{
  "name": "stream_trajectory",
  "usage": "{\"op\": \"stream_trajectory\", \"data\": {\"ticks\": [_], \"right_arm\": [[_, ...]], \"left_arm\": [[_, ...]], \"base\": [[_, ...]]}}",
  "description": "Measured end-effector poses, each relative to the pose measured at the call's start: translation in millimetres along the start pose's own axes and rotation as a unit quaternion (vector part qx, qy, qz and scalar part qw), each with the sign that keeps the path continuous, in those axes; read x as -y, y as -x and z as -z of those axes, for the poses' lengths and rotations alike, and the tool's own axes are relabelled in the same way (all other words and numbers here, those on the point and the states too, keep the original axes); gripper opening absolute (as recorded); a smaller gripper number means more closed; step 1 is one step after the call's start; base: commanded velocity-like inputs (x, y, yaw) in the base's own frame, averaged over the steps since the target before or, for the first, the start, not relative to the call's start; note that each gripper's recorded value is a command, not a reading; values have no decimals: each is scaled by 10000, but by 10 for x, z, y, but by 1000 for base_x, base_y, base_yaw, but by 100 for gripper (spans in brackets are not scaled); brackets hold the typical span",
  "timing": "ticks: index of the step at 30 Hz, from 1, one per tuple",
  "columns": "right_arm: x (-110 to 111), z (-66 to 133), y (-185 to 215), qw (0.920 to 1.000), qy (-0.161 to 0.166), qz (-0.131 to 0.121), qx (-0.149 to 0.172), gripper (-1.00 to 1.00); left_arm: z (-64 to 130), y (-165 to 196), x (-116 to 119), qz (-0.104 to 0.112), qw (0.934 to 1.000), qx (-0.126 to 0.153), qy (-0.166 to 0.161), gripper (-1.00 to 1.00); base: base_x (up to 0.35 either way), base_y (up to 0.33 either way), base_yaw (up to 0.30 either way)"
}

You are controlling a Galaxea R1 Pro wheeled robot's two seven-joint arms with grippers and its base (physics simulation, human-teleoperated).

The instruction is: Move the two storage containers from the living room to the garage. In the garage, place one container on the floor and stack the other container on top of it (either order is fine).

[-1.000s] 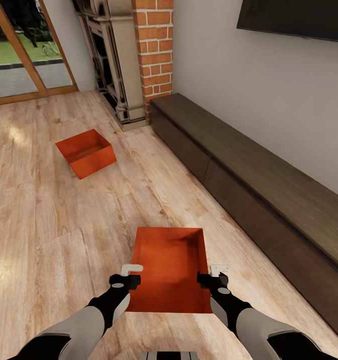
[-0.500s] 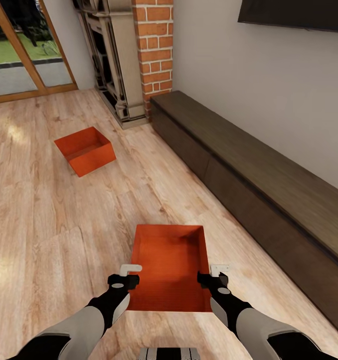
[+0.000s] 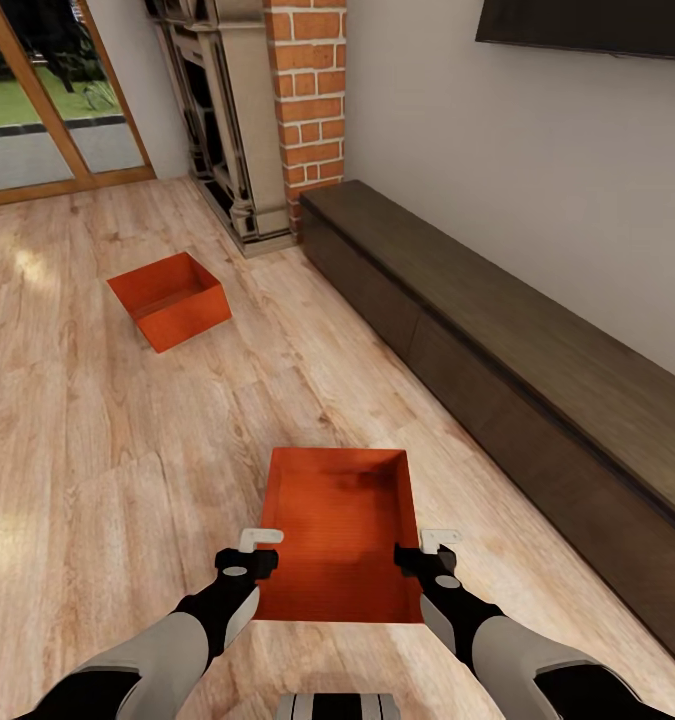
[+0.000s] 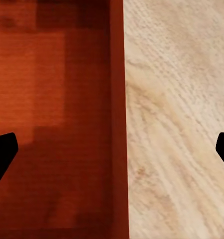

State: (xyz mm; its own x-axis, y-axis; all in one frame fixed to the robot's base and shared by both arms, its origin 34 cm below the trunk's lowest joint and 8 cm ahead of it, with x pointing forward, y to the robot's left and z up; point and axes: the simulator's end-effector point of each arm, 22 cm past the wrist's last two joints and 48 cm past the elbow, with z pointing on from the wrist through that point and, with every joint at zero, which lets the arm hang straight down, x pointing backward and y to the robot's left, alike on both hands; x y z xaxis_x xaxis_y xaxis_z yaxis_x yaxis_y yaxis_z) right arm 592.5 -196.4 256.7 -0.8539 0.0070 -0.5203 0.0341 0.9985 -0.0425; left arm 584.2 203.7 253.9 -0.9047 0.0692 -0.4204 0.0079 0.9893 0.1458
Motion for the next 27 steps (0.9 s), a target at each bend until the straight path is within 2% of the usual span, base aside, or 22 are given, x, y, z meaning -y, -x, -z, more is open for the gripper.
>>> {"op": "stream_trajectory", "data": {"ticks": [27], "right_arm": [[-14, -32, -30, 10000, 28, 0, 0, 100]], "left_arm": [[-34, -19, 7, 29, 10000, 10, -4, 100]], "base": [[0, 0, 0]]}}
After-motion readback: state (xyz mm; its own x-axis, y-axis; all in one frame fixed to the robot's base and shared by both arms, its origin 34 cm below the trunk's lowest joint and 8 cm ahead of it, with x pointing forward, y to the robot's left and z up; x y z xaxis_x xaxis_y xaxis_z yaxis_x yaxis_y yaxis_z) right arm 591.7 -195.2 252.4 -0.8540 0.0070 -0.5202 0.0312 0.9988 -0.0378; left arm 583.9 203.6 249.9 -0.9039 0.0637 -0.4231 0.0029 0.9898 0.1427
